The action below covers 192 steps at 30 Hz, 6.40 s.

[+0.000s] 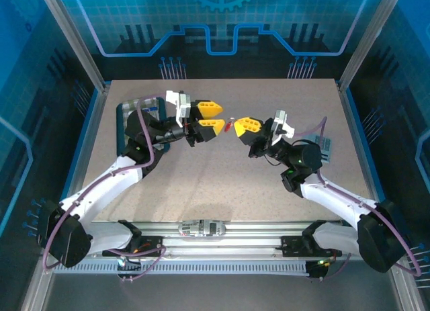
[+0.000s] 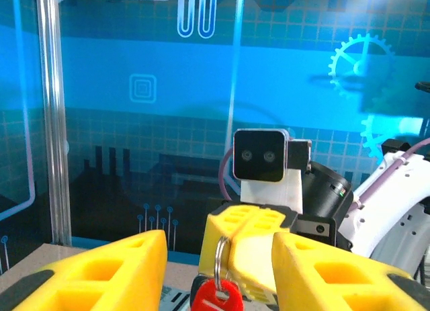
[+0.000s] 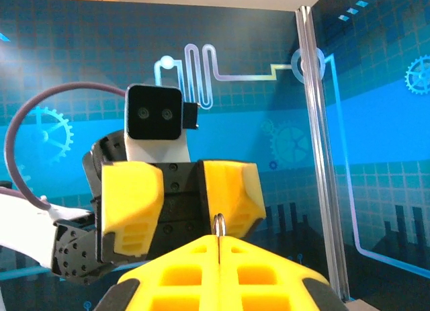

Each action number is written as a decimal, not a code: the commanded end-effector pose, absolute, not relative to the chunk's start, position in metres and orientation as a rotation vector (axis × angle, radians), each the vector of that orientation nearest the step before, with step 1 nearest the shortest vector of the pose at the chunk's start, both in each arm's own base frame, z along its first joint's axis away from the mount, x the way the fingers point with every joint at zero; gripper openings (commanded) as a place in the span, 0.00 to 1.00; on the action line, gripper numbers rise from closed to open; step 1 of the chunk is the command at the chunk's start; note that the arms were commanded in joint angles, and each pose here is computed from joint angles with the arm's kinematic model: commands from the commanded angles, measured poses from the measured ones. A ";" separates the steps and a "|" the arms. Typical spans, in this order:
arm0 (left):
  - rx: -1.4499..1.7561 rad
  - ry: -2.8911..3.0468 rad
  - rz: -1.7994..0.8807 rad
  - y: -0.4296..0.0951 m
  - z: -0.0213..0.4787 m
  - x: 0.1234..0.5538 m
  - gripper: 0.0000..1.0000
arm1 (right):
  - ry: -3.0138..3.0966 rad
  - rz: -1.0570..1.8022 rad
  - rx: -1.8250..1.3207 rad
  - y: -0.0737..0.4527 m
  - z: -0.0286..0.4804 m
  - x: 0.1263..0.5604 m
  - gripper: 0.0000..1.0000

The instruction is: Remove the keys from the keyring

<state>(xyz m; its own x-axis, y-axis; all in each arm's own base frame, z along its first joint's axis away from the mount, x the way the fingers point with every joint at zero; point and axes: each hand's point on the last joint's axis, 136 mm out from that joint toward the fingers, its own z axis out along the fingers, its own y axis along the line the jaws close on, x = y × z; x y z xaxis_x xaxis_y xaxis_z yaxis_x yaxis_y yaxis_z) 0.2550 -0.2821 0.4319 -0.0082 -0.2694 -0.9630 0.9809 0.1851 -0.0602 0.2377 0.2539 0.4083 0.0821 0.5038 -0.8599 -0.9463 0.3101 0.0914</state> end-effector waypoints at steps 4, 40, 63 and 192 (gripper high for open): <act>0.950 1.127 -1.309 -0.295 0.425 0.243 0.42 | 0.853 1.153 -0.608 0.246 0.434 0.224 0.00; 1.037 1.152 -1.365 -0.306 0.417 0.239 0.21 | 0.867 1.132 -0.672 0.249 0.433 0.217 0.00; 1.050 1.142 -1.301 -0.305 0.415 0.240 0.00 | 0.908 1.076 -0.716 0.249 0.429 0.214 0.07; 1.124 1.163 -1.027 -0.310 0.395 0.220 0.00 | 1.095 0.232 -0.979 0.280 0.395 0.216 0.00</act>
